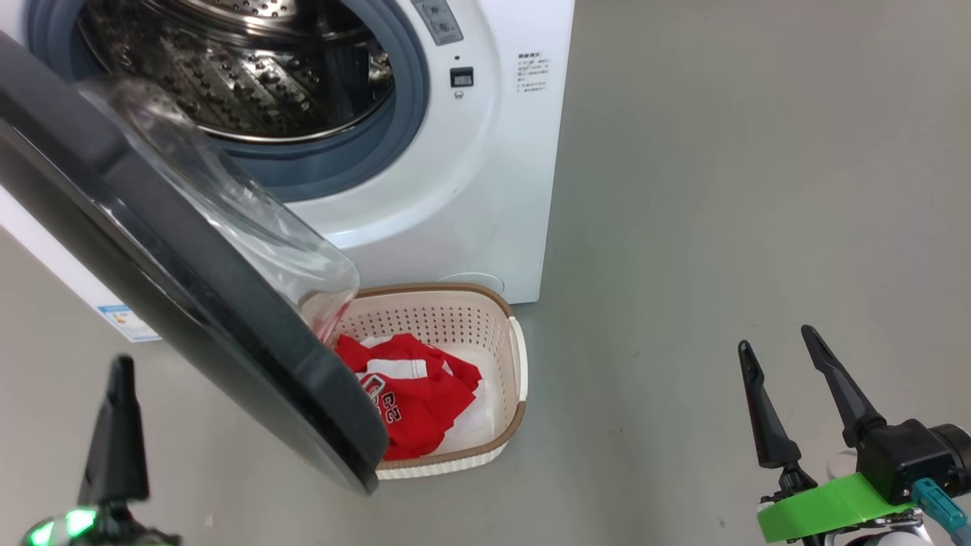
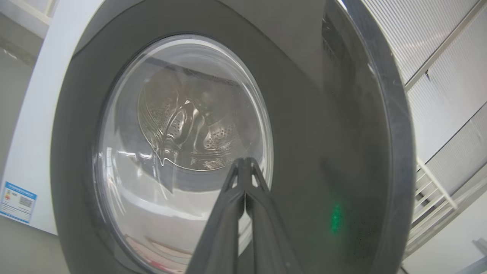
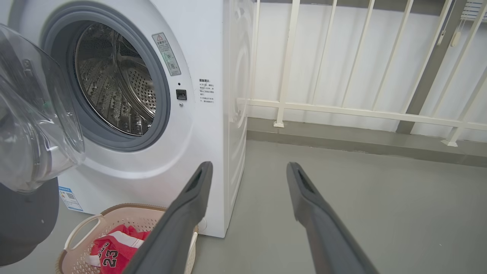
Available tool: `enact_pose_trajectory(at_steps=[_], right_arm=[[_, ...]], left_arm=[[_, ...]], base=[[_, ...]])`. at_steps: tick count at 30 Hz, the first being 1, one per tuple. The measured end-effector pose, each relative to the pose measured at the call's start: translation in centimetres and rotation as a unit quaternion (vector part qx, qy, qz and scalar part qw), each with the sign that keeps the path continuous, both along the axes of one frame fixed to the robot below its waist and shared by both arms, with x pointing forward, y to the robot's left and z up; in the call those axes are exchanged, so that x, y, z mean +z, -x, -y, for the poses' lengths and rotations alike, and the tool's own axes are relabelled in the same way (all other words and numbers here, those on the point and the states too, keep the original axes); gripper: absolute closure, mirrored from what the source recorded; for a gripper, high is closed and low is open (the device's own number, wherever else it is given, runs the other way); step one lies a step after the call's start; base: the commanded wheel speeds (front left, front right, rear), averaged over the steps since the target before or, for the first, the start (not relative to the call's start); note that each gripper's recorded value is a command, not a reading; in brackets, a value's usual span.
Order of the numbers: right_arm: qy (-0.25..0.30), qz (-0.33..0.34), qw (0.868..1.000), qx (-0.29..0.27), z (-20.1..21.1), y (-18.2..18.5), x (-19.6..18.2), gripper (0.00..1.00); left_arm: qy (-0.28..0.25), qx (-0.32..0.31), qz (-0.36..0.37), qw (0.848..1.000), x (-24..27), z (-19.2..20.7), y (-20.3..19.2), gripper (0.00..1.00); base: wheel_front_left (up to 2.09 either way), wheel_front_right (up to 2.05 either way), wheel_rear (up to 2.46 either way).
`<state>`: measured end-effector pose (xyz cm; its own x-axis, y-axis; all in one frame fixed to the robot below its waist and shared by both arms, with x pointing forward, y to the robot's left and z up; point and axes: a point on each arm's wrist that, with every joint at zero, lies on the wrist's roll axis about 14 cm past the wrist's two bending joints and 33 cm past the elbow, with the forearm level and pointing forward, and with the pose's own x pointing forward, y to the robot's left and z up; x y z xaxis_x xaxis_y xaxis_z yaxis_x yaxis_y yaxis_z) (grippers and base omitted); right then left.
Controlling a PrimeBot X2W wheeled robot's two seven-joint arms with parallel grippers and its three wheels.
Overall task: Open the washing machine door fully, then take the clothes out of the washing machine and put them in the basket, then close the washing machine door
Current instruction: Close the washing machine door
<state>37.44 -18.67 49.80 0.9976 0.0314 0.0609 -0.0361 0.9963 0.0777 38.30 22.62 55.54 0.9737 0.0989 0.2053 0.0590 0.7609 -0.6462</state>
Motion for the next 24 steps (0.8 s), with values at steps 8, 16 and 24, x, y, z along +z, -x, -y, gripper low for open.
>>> enact_pose_trajectory(at_steps=[8,16,24], right_arm=[[-0.004,-0.011,1.000,0.004,-0.3,-0.4,-0.8,0.00],[-0.005,-0.013,1.000,0.008,-0.6,-0.6,-0.9,0.00],[-0.006,-0.016,1.000,0.011,-0.7,-0.5,-1.1,0.00]], left_arm=[[0.261,-0.055,0.020,0.964,2.2,-0.3,-1.0,1.00],[0.394,-0.096,-0.014,0.914,3.5,-0.2,-2.0,1.00],[0.403,-0.176,-0.053,0.896,4.5,2.6,-2.1,1.00]], base=[[0.00,0.00,0.00],[0.00,0.00,0.00],[0.00,0.00,0.00]])
